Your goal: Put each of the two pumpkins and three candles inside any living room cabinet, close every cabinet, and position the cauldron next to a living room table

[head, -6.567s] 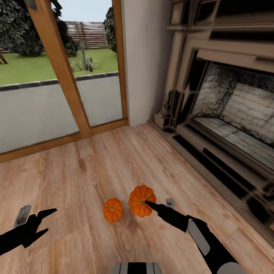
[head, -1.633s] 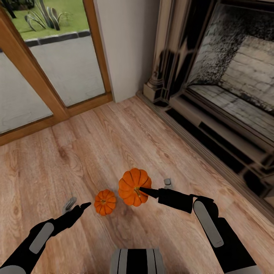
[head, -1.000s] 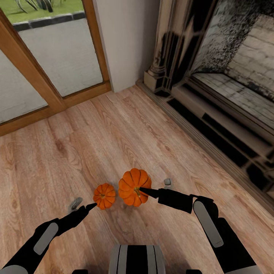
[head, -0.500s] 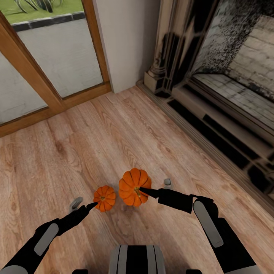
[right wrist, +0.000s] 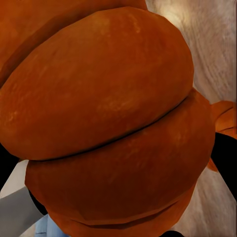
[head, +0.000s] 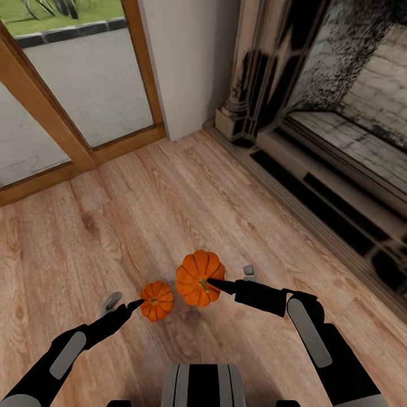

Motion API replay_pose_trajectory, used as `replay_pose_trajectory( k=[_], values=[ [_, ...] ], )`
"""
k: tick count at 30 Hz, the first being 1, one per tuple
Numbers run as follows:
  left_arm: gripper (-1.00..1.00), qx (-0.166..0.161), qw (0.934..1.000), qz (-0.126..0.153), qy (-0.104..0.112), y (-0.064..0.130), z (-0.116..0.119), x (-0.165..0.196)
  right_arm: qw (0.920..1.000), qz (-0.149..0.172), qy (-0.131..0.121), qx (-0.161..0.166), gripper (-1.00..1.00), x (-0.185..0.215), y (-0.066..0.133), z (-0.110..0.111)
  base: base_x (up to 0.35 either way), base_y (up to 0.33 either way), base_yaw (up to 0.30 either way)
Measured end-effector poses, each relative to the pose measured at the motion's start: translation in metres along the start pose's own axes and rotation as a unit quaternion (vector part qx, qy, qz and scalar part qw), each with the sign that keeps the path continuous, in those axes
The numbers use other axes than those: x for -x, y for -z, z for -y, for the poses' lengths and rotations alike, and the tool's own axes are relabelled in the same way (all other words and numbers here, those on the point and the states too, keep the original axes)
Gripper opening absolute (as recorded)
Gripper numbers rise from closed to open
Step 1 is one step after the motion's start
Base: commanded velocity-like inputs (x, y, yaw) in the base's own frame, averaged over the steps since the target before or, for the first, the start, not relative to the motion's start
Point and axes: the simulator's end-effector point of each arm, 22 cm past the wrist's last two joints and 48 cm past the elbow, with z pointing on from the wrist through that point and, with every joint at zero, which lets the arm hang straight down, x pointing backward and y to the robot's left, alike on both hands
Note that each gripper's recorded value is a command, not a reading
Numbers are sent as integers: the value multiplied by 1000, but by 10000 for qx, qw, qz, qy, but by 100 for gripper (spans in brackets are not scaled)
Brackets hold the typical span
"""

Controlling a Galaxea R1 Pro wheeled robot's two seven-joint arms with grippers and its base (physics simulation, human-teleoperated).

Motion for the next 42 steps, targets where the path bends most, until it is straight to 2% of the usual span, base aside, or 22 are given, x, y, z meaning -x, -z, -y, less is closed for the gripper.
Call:
replay_pose_trajectory(
  k=[35, 42],
  values=[
    [100, 22, 10000, 53, 39, 2, -2, 4, 10000, 2, -3, -1, -100, 0, 0, 0, 1, -44, 0],
    [100, 147, 9998, -41, 91, -4, -17, -5, 9999, -35, -124, -50, -100, -6, -2, 14, 0, 0, 0]
  ],
)
